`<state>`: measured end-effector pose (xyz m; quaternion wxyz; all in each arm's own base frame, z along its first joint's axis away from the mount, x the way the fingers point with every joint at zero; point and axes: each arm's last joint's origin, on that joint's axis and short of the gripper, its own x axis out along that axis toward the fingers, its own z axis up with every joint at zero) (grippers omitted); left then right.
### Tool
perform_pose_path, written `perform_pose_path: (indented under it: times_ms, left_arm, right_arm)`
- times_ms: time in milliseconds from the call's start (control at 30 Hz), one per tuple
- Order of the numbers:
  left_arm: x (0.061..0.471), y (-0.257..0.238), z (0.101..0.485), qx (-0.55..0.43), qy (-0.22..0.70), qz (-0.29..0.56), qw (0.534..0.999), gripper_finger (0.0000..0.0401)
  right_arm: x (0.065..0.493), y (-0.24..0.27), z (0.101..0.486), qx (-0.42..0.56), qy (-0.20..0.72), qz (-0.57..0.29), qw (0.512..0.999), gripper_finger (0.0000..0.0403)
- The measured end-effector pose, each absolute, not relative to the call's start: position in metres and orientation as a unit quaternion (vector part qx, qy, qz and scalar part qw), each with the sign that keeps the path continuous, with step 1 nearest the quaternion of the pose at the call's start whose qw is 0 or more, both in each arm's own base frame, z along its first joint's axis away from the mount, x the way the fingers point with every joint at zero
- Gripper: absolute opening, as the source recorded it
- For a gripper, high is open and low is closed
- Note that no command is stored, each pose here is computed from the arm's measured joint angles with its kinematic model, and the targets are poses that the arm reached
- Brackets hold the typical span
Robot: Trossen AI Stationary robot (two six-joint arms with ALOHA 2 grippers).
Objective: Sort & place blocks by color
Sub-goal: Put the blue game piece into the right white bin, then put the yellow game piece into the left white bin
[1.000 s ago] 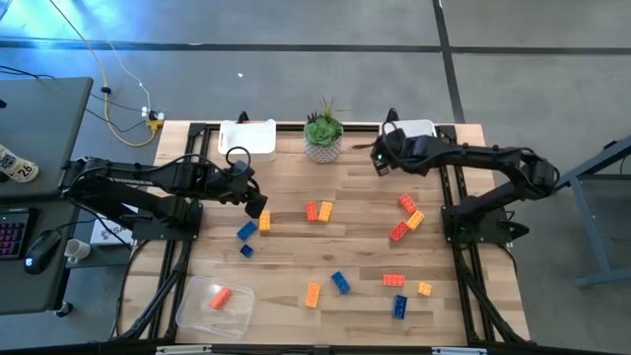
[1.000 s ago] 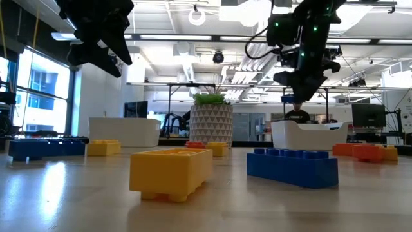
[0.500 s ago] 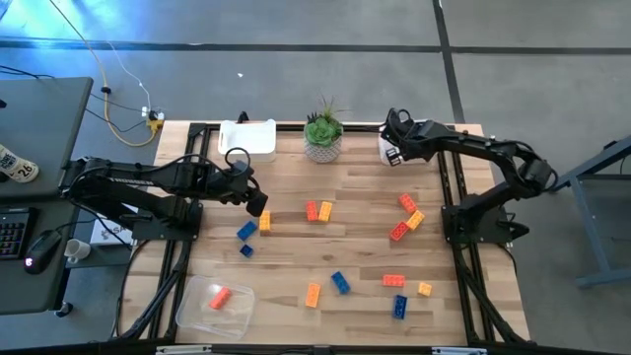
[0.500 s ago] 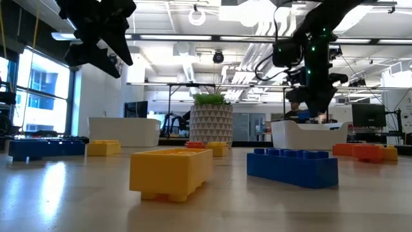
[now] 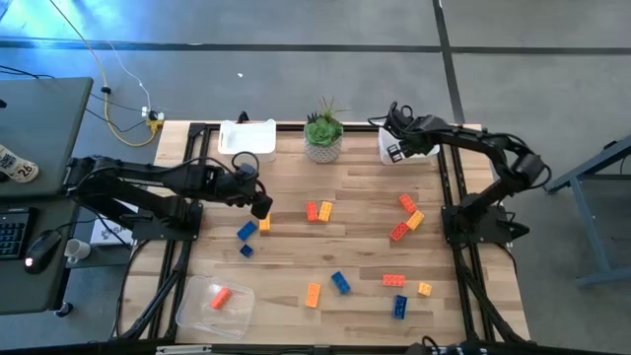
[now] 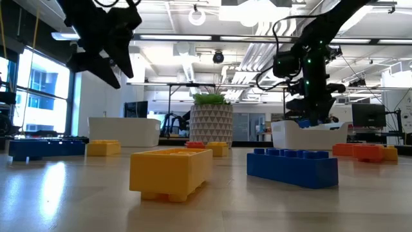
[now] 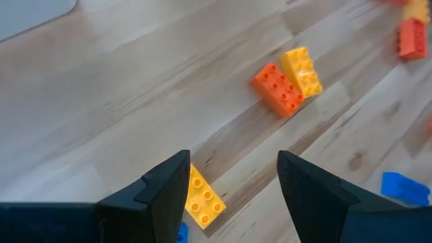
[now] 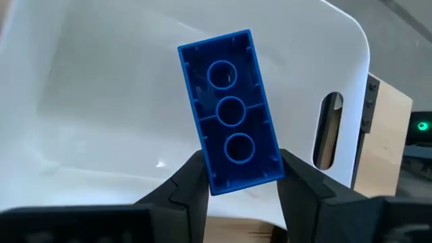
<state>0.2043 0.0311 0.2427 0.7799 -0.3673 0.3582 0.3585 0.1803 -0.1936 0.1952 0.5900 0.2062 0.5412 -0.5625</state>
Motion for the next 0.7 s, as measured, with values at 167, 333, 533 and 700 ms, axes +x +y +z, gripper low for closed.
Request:
perform_pose_path:
  times_ms: [167, 333, 533, 700]
  left_arm:
    - [0.213, 0.032, 0.232, -0.379, 0.378, 0.367, 0.761, 0.0209]
    - [0.218, 0.031, 0.223, -0.398, 0.391, 0.374, 0.741, 0.0209]
    - [0.223, 0.029, 0.216, -0.409, 0.404, 0.378, 0.726, 0.0209]
    - [0.225, 0.025, 0.213, -0.413, 0.409, 0.379, 0.721, 0.0209]
  right_arm:
    - [0.176, -0.198, 0.194, 0.233, 0.539, -0.554, 0.591, 0.0153]
    - [0.174, -0.200, 0.194, 0.239, 0.537, -0.555, 0.589, 0.0173]
    - [0.175, -0.200, 0.194, 0.237, 0.537, -0.554, 0.591, 0.0177]
    - [0.175, -0.200, 0.194, 0.231, 0.541, -0.549, 0.594, 0.0178]
